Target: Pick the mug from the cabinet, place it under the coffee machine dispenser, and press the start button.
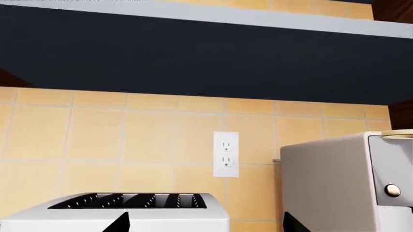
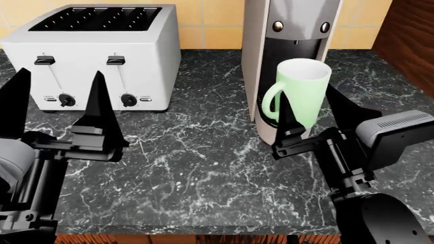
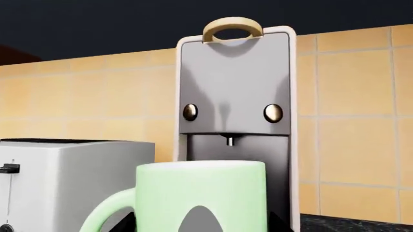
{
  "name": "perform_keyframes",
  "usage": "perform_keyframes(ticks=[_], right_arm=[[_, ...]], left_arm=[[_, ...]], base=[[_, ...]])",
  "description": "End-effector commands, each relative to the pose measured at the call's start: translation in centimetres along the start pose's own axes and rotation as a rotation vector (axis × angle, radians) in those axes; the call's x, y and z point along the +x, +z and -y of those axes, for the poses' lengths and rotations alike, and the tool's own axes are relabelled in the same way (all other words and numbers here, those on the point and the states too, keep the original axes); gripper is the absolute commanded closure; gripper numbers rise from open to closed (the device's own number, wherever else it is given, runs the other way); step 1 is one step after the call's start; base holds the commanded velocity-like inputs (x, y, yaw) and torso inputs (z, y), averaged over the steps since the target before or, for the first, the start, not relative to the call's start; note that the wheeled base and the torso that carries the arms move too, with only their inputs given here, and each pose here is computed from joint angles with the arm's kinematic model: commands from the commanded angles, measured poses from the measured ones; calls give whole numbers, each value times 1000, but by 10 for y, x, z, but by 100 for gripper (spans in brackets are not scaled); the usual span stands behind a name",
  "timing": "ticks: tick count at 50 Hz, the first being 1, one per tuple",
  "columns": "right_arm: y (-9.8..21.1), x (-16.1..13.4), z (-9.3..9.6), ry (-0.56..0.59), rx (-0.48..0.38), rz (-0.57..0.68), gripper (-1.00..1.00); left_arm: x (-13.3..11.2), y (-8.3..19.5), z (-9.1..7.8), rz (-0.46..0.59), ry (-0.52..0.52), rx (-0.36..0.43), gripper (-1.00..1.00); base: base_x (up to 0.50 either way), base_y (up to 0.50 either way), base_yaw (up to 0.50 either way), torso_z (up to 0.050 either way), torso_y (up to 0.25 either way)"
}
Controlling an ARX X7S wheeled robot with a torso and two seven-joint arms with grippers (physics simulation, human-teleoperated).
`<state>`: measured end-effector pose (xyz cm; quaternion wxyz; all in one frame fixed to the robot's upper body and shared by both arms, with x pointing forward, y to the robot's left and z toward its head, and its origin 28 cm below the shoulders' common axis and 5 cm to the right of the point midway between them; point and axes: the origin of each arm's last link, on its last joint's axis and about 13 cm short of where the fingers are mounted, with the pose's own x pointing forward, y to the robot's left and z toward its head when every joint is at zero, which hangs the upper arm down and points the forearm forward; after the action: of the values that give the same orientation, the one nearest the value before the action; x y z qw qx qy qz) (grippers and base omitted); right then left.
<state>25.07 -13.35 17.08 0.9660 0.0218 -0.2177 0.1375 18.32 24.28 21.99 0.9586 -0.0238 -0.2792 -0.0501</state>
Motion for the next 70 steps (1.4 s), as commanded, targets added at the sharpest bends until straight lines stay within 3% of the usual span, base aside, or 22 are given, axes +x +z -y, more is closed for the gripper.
perform_keyframes(ticks=[1, 70], right_arm=[[-8, 5, 3, -14, -28, -17, 100], [-27, 37, 12, -34, -43, -57, 100]], left_arm=[[-1, 0, -1, 3, 1, 3, -100], [-5, 2, -5, 9, 21, 13, -100]], base=[[0, 0, 0, 0, 0], [0, 0, 0, 0, 0]])
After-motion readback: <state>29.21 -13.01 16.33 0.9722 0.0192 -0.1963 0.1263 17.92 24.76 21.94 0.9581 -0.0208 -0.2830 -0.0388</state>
